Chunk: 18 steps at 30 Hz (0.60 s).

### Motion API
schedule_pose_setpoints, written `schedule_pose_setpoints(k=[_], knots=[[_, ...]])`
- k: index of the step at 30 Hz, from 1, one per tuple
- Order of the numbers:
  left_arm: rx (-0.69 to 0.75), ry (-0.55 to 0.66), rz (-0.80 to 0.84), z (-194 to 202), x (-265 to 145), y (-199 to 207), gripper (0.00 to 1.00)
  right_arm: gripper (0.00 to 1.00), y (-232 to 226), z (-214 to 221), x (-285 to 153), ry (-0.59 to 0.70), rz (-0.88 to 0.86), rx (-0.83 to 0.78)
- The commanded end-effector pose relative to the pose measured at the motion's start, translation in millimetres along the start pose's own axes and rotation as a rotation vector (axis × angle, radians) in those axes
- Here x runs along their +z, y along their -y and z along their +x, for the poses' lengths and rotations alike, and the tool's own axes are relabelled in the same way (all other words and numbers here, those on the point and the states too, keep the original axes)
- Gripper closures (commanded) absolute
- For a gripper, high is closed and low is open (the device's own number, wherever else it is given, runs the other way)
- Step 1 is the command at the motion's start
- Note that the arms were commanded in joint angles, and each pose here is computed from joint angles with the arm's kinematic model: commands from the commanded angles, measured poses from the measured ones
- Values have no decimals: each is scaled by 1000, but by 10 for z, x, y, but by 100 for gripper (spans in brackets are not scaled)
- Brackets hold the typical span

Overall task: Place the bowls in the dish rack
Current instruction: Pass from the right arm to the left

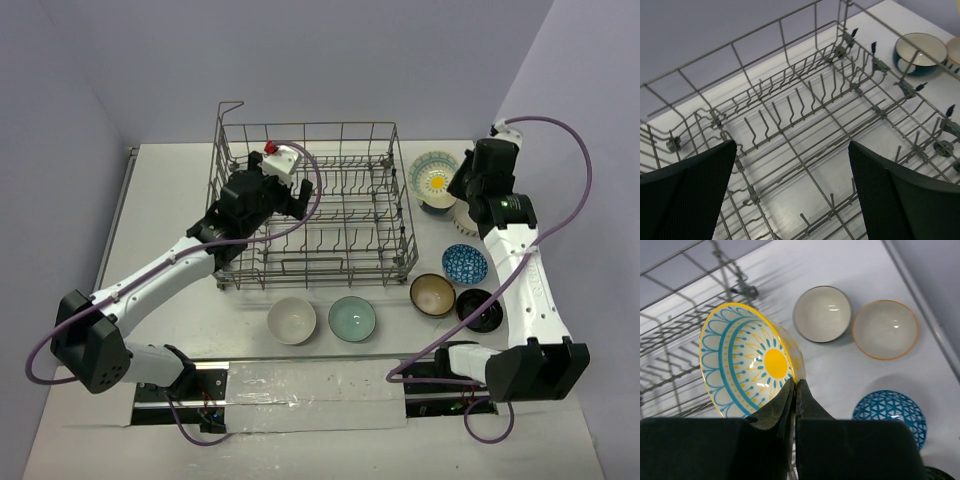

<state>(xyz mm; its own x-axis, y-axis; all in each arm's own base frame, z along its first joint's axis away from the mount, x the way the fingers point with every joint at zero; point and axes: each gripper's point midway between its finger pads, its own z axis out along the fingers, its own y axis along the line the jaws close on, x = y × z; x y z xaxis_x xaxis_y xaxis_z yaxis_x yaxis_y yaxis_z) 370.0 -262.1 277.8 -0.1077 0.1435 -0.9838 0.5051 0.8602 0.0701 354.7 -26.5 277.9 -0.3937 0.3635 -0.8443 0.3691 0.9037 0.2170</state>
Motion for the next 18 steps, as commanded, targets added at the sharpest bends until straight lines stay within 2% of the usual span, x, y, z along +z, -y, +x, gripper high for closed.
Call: schedule_pose_setpoints(k=[1,7,11,18], knots=[[111,64,138,-353,2,202,1,100,-459,-194,-97,4,-180,-22],[219,34,265,-258,-5,380,1,100,-1005,-129,-151,-85,-386,-60],[273,33,363,-263,-76,523,2,100,-1219,-28,-117,-152,-454,-92],[364,104,490,-327,-241,806,4,100,-1486,165,5,-254,-561,-104]])
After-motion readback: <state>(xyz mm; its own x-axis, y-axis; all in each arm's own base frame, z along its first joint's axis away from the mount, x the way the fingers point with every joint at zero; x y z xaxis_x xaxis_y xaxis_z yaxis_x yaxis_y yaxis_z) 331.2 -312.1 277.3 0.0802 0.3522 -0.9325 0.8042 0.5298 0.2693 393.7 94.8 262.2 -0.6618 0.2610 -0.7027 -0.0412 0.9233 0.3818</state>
